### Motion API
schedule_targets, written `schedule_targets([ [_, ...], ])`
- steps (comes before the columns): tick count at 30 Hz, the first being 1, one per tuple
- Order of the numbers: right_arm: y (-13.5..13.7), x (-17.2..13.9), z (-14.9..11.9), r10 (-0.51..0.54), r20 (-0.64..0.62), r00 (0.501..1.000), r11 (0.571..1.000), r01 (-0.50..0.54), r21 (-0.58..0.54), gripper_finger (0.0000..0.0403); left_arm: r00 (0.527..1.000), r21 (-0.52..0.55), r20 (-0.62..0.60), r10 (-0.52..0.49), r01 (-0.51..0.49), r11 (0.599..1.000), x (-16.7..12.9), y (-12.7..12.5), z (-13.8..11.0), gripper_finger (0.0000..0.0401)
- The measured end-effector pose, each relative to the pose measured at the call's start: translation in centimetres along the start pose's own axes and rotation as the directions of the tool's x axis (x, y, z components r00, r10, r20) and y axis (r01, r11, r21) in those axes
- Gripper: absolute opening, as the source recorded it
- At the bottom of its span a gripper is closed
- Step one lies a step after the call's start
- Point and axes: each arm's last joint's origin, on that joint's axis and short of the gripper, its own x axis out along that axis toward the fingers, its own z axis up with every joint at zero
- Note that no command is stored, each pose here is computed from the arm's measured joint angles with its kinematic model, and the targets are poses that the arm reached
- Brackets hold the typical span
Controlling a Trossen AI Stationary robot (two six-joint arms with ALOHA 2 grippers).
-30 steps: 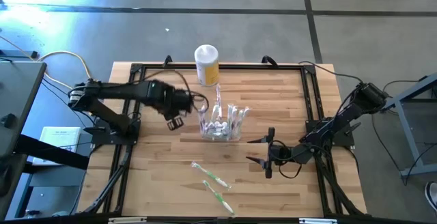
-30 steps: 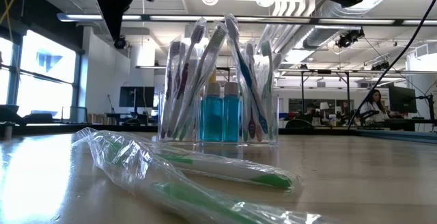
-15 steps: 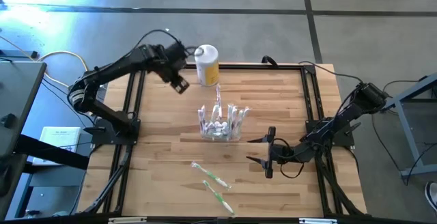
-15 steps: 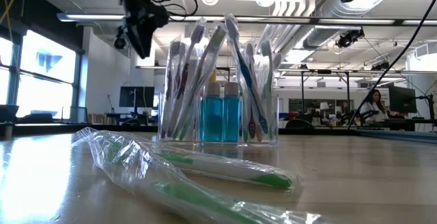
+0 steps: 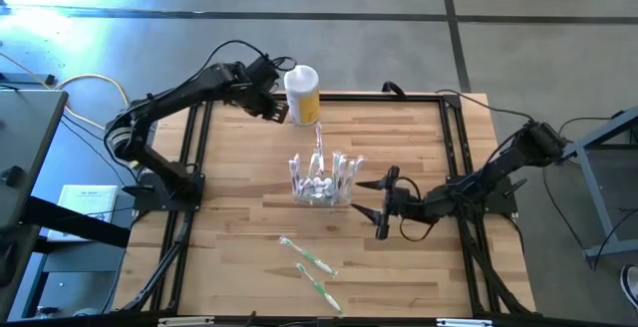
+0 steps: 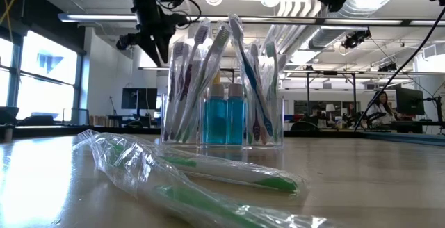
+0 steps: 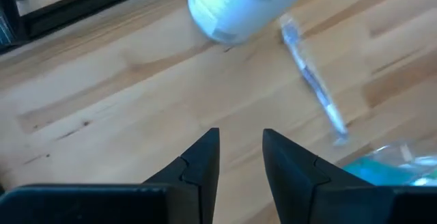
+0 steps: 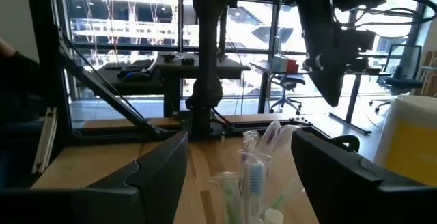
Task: Pick & Place toothbrushing station
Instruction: Put the purple toothbrush into the transparent organizer
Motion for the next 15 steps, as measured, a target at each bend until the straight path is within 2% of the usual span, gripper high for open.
schedule_targets([
  [3, -0.2, 0.2, -0.1, 0.012, -0.001, 1.0, 1.0, -0.012, 0.004, 0.0254, 0.997, 0.041, -0.061, 0.038, -0.036, 0.999, 1.2, 0.0, -0.1, 0.0109],
  [8, -0.2, 0.2, -0.1, 0.014, -0.001, 1.0, 0.999, -0.014, -0.05, 0.0254, 0.988, 0.046, -0.131, 0.077, -0.071, 0.996, 3.3, -0.4, -0.1, 0.0109],
  [11, -0.2, 0.2, -0.3, 0.018, -0.019, 1.0, 0.998, -0.019, -0.066, 0.0254, 0.986, 0.03, -0.162, 0.036, -0.031, 0.999, 4.1, -0.7, 0.0, 0.0109],
  [15, 0.0, 0.1, -0.6, 0.029, -0.052, 0.998, 0.997, -0.032, -0.073, 0.0254, 0.986, -0.057, -0.168, -0.016, 0.006, 0.998, 5.0, -1.2, 0.4, 0.0109],
])
